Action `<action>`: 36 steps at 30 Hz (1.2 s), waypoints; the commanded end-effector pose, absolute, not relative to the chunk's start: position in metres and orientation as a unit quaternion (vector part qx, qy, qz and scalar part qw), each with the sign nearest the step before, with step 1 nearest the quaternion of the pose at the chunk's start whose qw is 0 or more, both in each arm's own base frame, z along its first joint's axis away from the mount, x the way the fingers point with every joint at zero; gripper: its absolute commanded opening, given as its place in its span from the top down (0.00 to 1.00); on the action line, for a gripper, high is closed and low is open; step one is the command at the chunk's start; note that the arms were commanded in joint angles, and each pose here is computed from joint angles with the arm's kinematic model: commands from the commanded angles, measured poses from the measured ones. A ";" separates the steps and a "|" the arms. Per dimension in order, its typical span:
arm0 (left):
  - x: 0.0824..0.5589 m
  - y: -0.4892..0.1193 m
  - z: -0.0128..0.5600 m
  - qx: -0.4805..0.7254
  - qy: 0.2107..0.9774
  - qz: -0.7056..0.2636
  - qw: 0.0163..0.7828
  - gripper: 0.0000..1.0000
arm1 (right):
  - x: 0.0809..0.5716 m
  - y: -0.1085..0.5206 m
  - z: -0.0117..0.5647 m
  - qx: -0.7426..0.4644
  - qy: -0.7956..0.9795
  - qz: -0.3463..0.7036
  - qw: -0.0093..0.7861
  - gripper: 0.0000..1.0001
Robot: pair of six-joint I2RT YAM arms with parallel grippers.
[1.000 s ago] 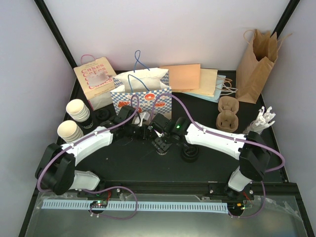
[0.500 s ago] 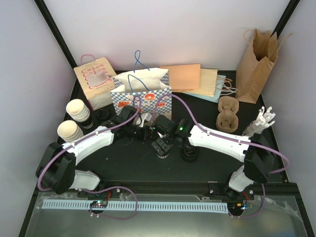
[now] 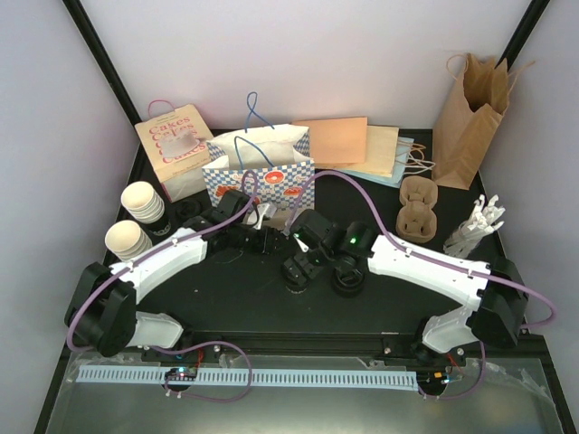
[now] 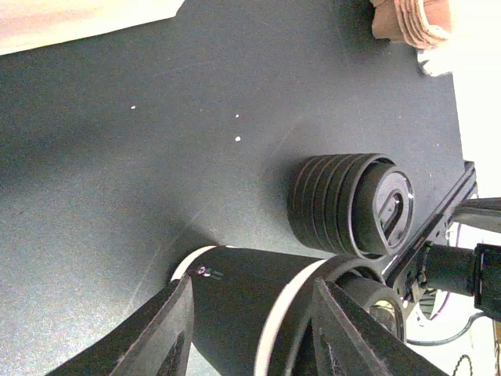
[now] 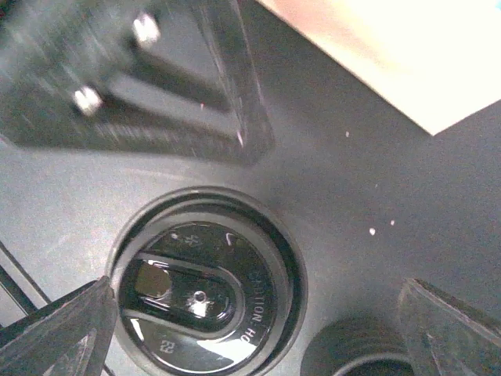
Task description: Pack the takeout coffee
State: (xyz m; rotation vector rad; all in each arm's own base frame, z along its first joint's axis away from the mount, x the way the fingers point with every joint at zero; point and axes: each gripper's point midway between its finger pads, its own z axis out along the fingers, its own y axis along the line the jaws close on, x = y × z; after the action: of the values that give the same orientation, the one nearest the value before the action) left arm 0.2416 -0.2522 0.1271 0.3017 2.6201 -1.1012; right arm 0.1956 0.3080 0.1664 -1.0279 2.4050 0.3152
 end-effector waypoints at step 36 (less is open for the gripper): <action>0.193 -0.283 0.151 0.338 0.907 -0.146 0.205 0.01 | 0.201 0.264 0.157 -0.148 0.898 0.373 0.181 0.42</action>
State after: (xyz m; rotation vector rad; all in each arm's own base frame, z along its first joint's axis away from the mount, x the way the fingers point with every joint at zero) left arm 0.1867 -0.2851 0.1471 0.9134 2.5244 -0.5160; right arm 0.2003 0.2505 0.1475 -0.4176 2.5820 0.9284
